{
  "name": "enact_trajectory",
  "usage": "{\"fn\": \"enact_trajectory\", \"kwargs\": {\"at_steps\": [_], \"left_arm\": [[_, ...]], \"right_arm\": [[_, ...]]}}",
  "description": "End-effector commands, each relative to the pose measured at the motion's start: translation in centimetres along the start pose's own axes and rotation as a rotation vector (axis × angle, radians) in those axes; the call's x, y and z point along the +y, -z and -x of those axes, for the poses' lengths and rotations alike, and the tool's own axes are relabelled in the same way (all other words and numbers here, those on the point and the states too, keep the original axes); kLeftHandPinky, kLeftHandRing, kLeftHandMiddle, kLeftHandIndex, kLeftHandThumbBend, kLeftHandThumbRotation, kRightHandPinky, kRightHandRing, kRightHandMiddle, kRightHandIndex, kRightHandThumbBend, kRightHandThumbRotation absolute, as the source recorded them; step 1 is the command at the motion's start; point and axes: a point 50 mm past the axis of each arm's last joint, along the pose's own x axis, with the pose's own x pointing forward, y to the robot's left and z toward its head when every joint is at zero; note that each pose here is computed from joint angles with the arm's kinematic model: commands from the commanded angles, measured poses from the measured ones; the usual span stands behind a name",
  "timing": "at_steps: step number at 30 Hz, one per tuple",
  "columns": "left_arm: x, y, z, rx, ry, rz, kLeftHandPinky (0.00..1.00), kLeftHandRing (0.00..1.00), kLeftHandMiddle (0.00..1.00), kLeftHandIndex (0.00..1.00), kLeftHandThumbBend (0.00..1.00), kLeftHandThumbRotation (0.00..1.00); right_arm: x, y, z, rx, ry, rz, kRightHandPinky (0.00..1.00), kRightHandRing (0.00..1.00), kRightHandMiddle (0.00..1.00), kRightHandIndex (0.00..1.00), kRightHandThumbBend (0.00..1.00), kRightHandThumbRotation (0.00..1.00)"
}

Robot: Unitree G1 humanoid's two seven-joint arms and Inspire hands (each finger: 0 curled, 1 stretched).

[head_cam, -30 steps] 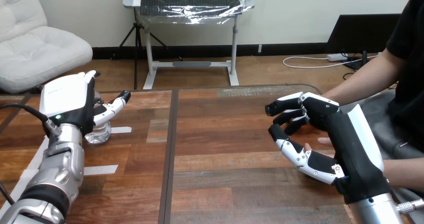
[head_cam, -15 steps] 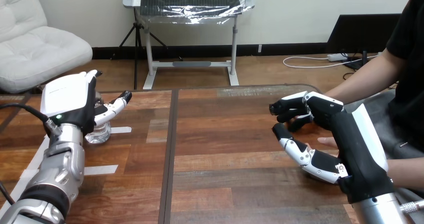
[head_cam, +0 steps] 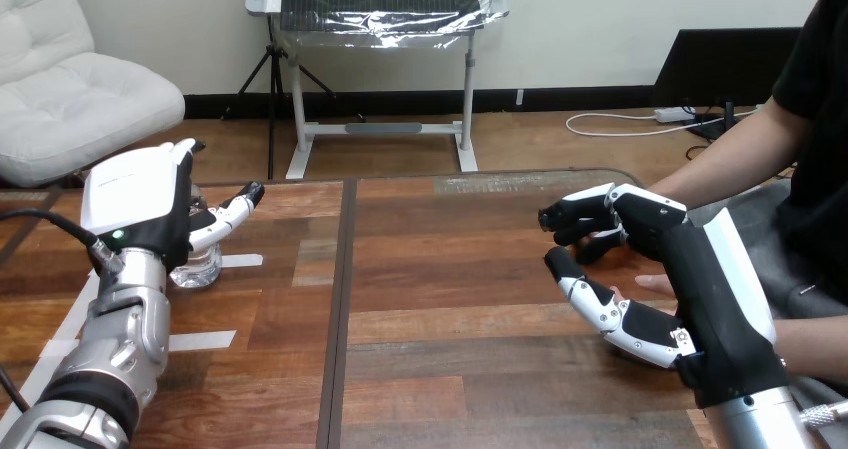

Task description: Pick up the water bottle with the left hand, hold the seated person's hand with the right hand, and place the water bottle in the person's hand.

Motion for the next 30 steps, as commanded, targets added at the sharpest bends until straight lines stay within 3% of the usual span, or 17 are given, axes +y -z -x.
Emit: {"fn": "enact_trajectory", "kwargs": {"at_steps": [1,17,30], "left_arm": [[1.3,-0.7,-0.7,-0.03,-0.082,0.006,0.87,0.91,0.92,0.9,0.57,0.97],[1.8,-0.7,-0.9,-0.023,-0.139,-0.035,0.97,0.99,0.98,0.94,0.59,1.0],[2.4,-1.0,-1.7,-0.001,-0.076,-0.075,0.96,0.97,0.97,0.94,0.58,1.0]], "right_arm": [[-0.8,-1.8,-1.2,-0.111,0.013,0.03,0.51,0.61,0.62,0.58,0.4,0.0],[-0.7,-1.8,-1.2,-0.109,0.009,0.023,0.52,0.61,0.62,0.58,0.4,0.0],[-0.7,-1.8,-1.1,-0.11,0.003,0.019,0.51,0.61,0.63,0.58,0.4,0.0]]}}
